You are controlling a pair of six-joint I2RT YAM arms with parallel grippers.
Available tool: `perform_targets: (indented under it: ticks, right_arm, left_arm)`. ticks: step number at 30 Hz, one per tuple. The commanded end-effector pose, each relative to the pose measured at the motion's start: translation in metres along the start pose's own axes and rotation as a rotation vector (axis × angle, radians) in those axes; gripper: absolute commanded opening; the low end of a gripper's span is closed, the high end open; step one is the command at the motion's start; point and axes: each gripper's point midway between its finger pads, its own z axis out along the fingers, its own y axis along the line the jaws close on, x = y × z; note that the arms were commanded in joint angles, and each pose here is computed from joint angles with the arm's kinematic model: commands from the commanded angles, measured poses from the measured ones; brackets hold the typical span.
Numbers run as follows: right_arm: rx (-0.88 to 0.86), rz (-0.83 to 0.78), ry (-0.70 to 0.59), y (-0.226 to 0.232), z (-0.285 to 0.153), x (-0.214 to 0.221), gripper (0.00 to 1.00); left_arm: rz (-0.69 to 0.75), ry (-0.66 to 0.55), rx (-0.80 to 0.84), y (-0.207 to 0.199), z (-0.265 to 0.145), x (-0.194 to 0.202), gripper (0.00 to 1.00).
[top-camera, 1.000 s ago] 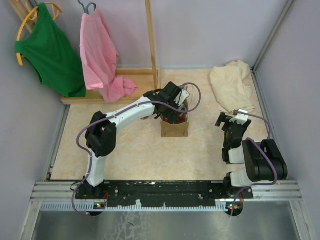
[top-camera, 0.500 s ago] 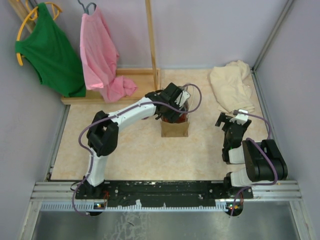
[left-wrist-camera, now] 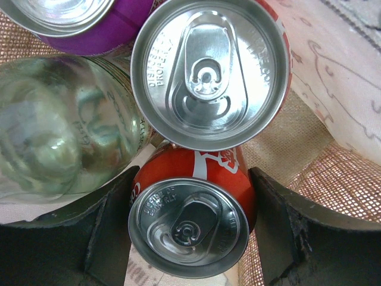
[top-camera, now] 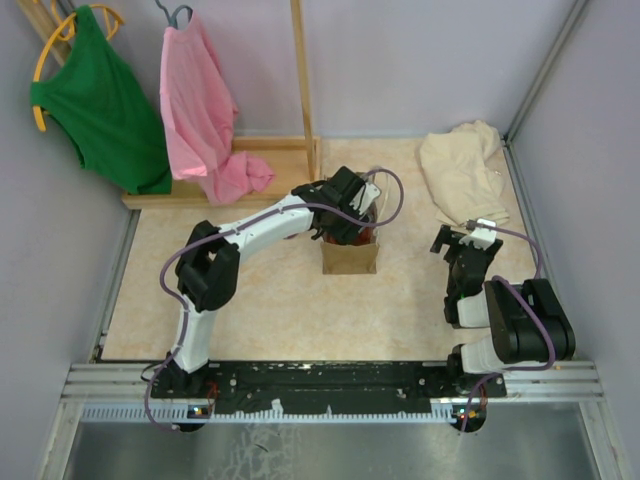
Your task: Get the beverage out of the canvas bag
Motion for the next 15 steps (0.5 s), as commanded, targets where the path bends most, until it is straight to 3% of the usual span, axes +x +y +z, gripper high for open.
perform_targets:
  ticks: [1,15]
  right_arm:
    - [0.003,0.009,-0.063,0.004,0.008,-0.020,0.99]
    - [0.004,0.009,-0.062,0.004,0.008,-0.019,0.99]
  left_arm:
    - [-0.002,0.037,0.007,-0.002,0.000,0.005,0.00]
    - [0.043,-0.065,-0.024,0.015,-0.079,-0.055,0.00]
